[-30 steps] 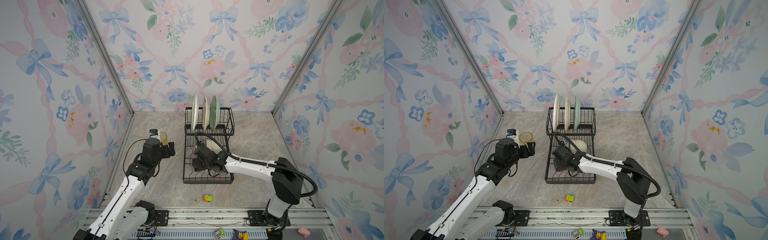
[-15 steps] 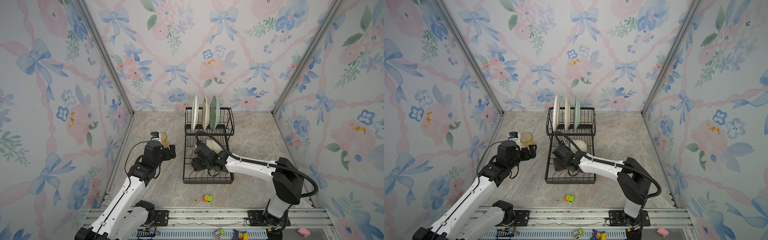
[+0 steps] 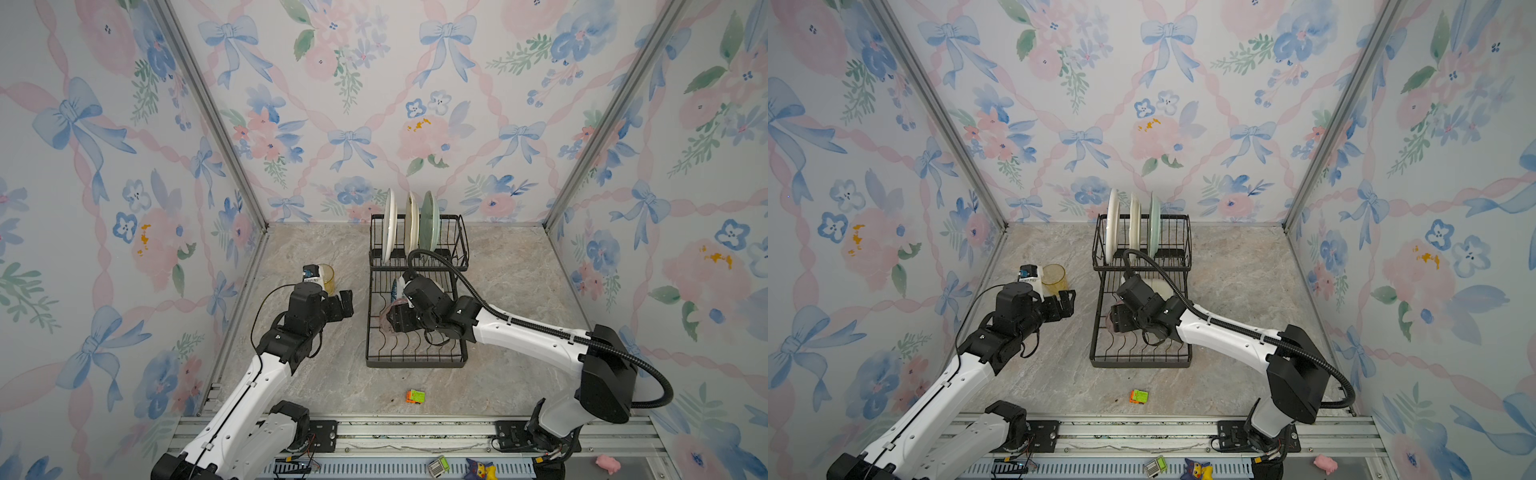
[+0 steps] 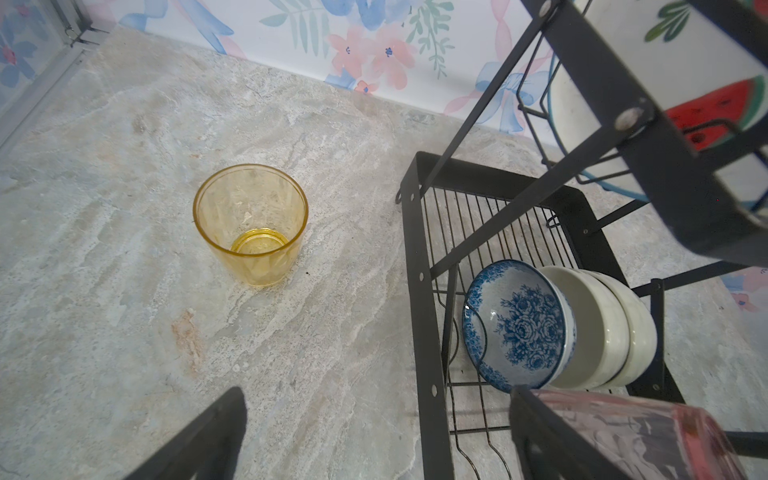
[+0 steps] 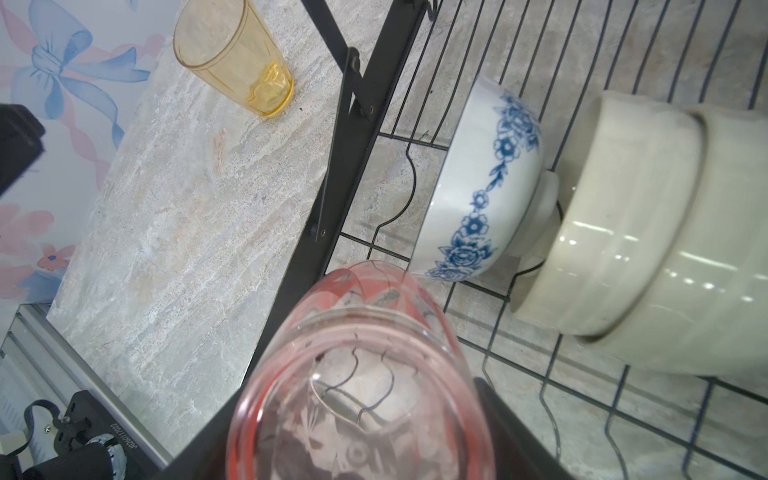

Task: Unload the mixed dishes from the dish rack
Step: 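Lift the pink glass out toward the left gripper while the left gripper opens nearby, then close the left gripper on the pink glass held by the right gripper, then open the right gripper and pull the pink glass away with the left gripper, then lower the pink glass beside the amber glass with the left gripper while the right withdraws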

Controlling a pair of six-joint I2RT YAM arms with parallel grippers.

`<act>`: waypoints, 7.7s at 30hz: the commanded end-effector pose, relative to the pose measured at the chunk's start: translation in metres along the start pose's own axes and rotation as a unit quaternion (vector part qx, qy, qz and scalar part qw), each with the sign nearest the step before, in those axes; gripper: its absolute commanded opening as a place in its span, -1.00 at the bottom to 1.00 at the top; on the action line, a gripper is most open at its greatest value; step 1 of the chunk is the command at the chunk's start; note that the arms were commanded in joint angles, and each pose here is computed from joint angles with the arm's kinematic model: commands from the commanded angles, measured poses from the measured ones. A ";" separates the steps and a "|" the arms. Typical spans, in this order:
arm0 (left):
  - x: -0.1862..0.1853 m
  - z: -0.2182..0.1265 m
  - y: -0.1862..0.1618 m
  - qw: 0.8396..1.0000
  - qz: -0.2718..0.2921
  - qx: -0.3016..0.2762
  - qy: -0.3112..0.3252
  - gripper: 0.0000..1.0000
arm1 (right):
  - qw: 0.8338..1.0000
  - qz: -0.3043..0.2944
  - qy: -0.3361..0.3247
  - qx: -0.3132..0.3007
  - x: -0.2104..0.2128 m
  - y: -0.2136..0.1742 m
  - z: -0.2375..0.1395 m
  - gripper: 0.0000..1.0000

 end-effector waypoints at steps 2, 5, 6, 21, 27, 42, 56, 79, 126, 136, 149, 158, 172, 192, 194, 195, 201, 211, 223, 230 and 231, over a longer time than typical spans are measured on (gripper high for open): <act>-0.003 -0.001 -0.001 1.000 -0.008 -0.008 -0.016 0.96 | 1.000 0.013 0.003 -0.011 -0.008 0.005 -0.010 0.45; -0.004 -0.001 -0.002 1.000 -0.009 -0.005 -0.022 0.96 | 1.000 0.018 0.008 -0.014 -0.010 0.009 -0.014 0.45; -0.004 -0.002 -0.002 1.000 -0.009 -0.004 -0.026 0.96 | 1.000 0.020 0.012 -0.014 -0.010 0.010 -0.015 0.45; -0.030 -0.016 -0.006 0.982 -0.049 -0.007 -0.183 0.96 | 0.994 0.078 0.064 -0.050 -0.017 0.024 -0.038 0.45; -0.041 -0.019 -0.006 0.965 -0.080 -0.016 -0.249 0.96 | 0.990 0.093 0.087 -0.068 -0.017 0.026 -0.045 0.45; -0.056 -0.024 -0.003 0.933 -0.130 -0.031 -0.335 0.81 | 0.981 0.124 0.129 -0.080 -0.022 0.032 -0.055 0.45; -0.073 -0.026 -0.002 0.917 -0.118 -0.024 -0.381 0.49 | 0.970 0.147 0.170 -0.088 -0.020 0.039 -0.066 0.45; -0.102 -0.018 -0.008 0.899 -0.114 -0.003 -0.423 0.26 | 0.955 0.184 0.219 -0.076 -0.021 0.041 -0.059 0.45; -0.115 -0.024 0.006 0.860 -0.098 -0.094 -0.492 0.07 | 0.943 0.211 0.255 -0.044 -0.016 0.032 -0.057 0.44; -0.117 -0.023 0.008 0.850 -0.097 -0.102 -0.508 -0.05 | 0.937 0.218 0.270 -0.031 -0.010 0.030 -0.054 0.44; -0.113 -0.025 0.003 0.853 -0.101 -0.108 -0.500 -0.45 | 0.938 0.218 0.269 -0.027 -0.008 0.024 -0.054 0.44; -0.110 -0.026 0.003 0.856 -0.107 -0.115 -0.492 -0.79 | 0.939 0.215 0.268 -0.029 -0.006 0.023 -0.055 0.45; -0.106 -0.021 -0.002 0.862 -0.113 -0.102 -0.484 -1.00 | 0.945 0.203 0.254 -0.041 -0.007 0.024 -0.062 0.75; -0.085 -0.025 -0.005 0.910 -0.090 -0.078 -0.397 -1.00 | 0.970 0.134 0.179 -0.091 -0.016 0.025 -0.076 0.79; -0.079 -0.030 -0.004 0.918 -0.084 -0.078 -0.379 -1.00 | 0.975 0.118 0.163 -0.098 -0.018 0.025 -0.079 0.80; -0.076 -0.033 -0.004 0.923 -0.082 -0.076 -0.368 -1.00 | 0.975 0.112 0.160 -0.102 -0.018 0.025 -0.080 0.81; -0.053 -0.046 -0.004 0.959 -0.060 -0.055 -0.271 -1.00 | 0.977 0.085 0.153 -0.125 -0.022 0.025 -0.083 0.83; -0.014 -0.026 -0.011 0.984 -0.097 0.018 -0.145 -1.00 | 0.969 0.057 0.164 -0.176 -0.037 0.018 -0.098 0.92; 0.031 0.004 0.011 0.988 -0.141 0.043 -0.037 -1.00 | 0.963 0.025 0.091 -0.252 -0.071 0.018 -0.142 0.94; 0.043 -0.005 0.026 0.990 -0.135 0.049 0.008 -1.00 | 0.954 0.041 0.068 -0.288 -0.091 0.019 -0.155 0.94; 0.046 -0.008 0.030 0.990 -0.132 0.045 0.017 -1.00 | 0.954 0.042 0.065 -0.290 -0.093 0.019 -0.156 0.94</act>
Point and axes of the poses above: each gripper's point midway between its finger pads, its own z axis out along the fingers, its own x axis along the line the jaws close on, y = z × x, the point moved 8 cm from there along -z, back along the fingers, and after that the axes turned 8 degrees about z, right-handed, at the moved point
